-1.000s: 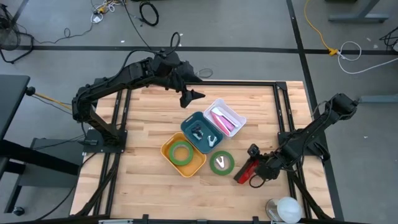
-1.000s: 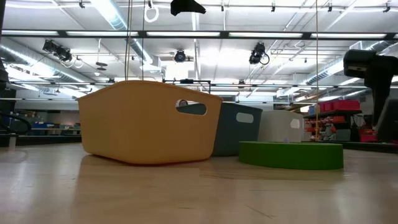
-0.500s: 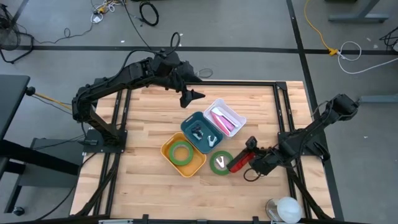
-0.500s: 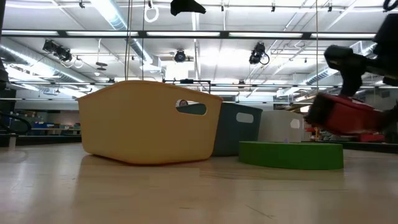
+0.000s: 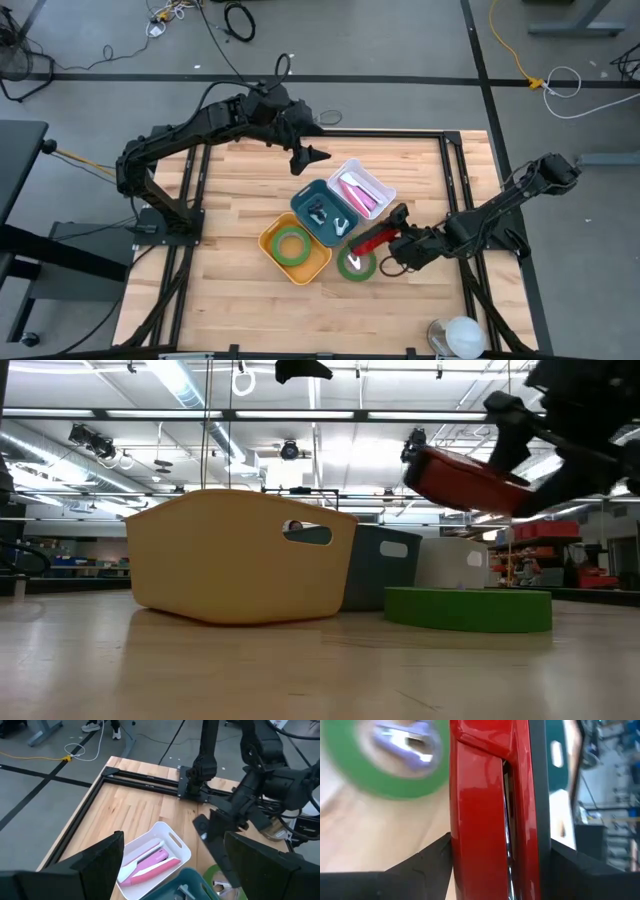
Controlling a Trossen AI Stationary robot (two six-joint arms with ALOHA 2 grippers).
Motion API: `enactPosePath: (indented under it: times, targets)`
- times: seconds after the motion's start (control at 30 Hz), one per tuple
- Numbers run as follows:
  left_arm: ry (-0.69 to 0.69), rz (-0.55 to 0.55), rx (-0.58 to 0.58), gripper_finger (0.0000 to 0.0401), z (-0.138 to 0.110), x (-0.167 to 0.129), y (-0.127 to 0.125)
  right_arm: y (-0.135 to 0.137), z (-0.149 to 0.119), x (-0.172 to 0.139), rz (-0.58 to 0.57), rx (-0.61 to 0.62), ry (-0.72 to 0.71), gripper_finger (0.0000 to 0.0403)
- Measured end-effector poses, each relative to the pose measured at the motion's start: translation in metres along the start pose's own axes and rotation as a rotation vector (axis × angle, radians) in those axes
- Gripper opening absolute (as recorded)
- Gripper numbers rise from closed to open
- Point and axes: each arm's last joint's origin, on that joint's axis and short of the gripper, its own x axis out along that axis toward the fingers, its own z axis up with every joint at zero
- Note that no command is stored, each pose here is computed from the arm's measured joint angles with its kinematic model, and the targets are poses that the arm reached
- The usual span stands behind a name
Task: Pick and place Stapler, Stapler remover, tape
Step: Put the red stapler into the white bin
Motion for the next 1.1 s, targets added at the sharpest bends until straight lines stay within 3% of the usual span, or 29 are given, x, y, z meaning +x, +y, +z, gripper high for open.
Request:
enactPosePath:
  times: [0.3,0.83,1.1]
  targets:
    - [0.001,-0.004,0.003,0.0344,0.0,0.0,-0.002,-0.03,0.0,0.012,-0.176,0.201,0.032,0.0249]
    - [0.0,-0.004,0.003,0.0344,0.0,0.0,-0.002,-0.085,-0.02,0.039,-0.35,0.506,0.052,0.0243]
    - [0.0,-0.004,0.003,0.0344,0.0,0.0,-0.002,-0.104,-0.04,0.053,-0.26,0.934,0.006,0.0242]
